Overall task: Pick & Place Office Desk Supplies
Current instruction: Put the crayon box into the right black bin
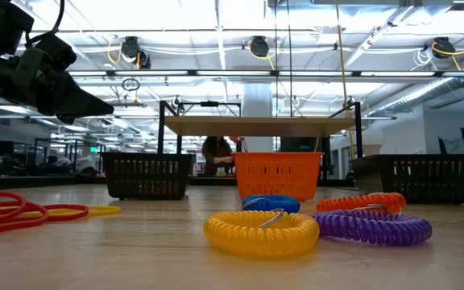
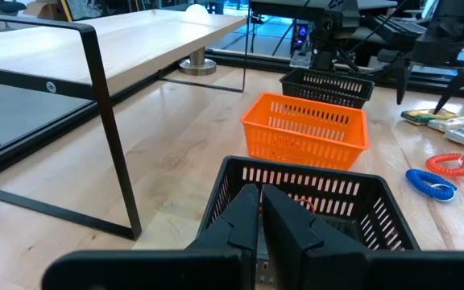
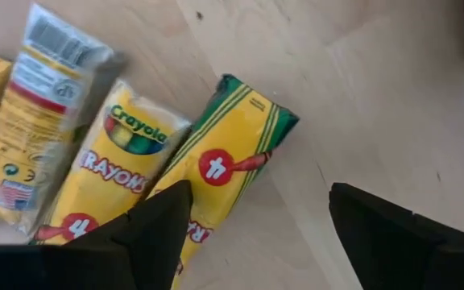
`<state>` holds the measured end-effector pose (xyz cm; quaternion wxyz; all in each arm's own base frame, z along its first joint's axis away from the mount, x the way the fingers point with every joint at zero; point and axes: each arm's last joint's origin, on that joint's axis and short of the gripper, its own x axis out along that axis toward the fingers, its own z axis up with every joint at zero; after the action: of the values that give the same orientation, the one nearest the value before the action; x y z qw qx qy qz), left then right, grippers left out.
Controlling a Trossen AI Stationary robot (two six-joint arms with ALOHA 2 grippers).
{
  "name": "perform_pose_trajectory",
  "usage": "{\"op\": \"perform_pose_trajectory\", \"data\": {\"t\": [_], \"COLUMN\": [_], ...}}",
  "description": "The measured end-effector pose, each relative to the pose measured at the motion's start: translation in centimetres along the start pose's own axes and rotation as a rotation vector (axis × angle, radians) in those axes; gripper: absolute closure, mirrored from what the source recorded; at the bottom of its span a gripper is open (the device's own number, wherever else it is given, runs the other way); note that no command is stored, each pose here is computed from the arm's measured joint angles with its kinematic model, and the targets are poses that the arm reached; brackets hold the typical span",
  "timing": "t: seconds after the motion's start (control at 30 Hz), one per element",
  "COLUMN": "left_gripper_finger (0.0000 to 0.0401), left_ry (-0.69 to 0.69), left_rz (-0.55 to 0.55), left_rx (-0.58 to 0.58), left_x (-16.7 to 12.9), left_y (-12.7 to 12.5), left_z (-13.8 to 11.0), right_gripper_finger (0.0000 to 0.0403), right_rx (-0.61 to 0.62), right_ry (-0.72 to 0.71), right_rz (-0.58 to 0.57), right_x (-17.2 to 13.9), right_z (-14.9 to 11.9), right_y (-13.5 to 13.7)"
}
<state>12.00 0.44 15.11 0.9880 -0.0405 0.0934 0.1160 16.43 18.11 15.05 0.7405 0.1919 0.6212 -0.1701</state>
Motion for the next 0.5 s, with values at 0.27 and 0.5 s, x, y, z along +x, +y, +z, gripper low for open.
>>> {"op": "perform_pose_trajectory", "data": {"t": [0.27,0.5], "left_gripper_finger": [0.0382,0.0382], "left_ry": [0.000,0.000], "left_rz": [0.000,0.000], "left_rx": [0.000,0.001], "left_x": [0.0,0.0], "left_y": [0.0,0.0], "left_z": [0.0,0.0], "right_gripper_finger": [0.0121,0.0122], "right_rx": [-0.081,-0.040], "right_ry": [0.033,-0.004], "right_rz": [-0.101,0.084], "right_x": [-0.6,-3.0], "right_z": [-0.3,0.0], "right_y": [-1.3,-1.3]}}
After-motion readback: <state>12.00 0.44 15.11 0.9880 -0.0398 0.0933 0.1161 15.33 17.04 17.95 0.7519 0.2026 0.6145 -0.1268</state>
